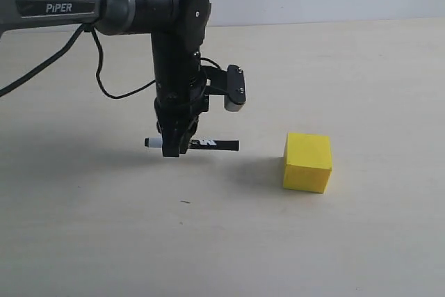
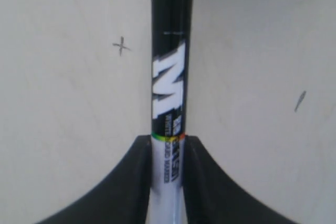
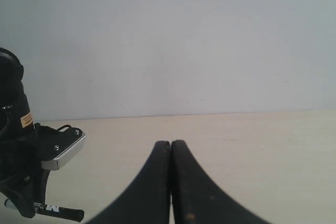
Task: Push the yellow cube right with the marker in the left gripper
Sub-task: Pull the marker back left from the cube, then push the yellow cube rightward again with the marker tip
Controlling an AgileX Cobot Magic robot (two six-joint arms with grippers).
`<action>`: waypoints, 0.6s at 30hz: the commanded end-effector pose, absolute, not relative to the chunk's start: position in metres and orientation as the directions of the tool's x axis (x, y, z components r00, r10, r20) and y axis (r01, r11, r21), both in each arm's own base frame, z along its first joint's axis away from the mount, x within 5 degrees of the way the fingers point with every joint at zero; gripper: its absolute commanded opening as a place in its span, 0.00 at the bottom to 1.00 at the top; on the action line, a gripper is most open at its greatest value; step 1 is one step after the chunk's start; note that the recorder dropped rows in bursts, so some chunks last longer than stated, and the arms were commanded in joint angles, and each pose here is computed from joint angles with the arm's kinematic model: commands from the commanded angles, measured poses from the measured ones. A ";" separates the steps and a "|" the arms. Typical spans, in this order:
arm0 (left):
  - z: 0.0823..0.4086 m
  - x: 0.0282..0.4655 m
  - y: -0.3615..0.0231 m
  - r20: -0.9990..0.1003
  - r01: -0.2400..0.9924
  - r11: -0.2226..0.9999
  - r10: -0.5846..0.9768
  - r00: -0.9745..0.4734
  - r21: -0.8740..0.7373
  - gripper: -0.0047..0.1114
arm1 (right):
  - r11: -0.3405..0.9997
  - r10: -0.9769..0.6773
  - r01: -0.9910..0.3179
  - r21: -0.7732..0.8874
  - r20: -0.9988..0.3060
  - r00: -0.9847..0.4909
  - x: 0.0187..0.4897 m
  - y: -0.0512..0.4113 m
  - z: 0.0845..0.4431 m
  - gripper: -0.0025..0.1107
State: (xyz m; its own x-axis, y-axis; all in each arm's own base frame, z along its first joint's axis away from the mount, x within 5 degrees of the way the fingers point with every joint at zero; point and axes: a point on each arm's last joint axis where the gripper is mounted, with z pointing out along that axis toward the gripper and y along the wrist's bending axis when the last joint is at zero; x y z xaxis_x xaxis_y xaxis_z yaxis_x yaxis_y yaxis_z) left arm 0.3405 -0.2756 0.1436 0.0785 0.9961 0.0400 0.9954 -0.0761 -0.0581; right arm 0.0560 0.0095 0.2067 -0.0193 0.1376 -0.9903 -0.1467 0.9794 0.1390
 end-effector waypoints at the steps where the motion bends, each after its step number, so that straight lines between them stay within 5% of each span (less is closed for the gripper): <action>1: 0.145 0.332 -0.283 0.034 0.994 -0.082 0.996 0.085 -0.072 0.04 | 0.980 0.131 -0.147 0.131 -0.991 -0.014 0.056 0.009 0.206 0.02; 11: 0.152 0.291 -0.360 -0.077 0.965 -0.256 0.962 0.260 0.065 0.04 | 0.980 0.131 -0.147 0.131 -0.991 -0.014 0.056 0.009 0.206 0.02; 18: 0.143 0.292 -0.359 -0.021 0.973 -0.228 0.974 0.227 -0.032 0.04 | 0.980 0.131 -0.147 0.131 -0.991 -0.014 0.056 0.009 0.206 0.02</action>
State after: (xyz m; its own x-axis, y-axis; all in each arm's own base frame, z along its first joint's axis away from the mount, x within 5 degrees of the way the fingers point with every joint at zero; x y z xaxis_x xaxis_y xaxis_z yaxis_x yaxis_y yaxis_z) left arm 0.2879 -0.3642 0.1458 0.2554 0.9657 -0.0464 0.9668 -0.2556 0.0031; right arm 0.0560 0.0095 0.2067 -0.0193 0.1376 -0.9903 -0.1467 0.9794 0.1390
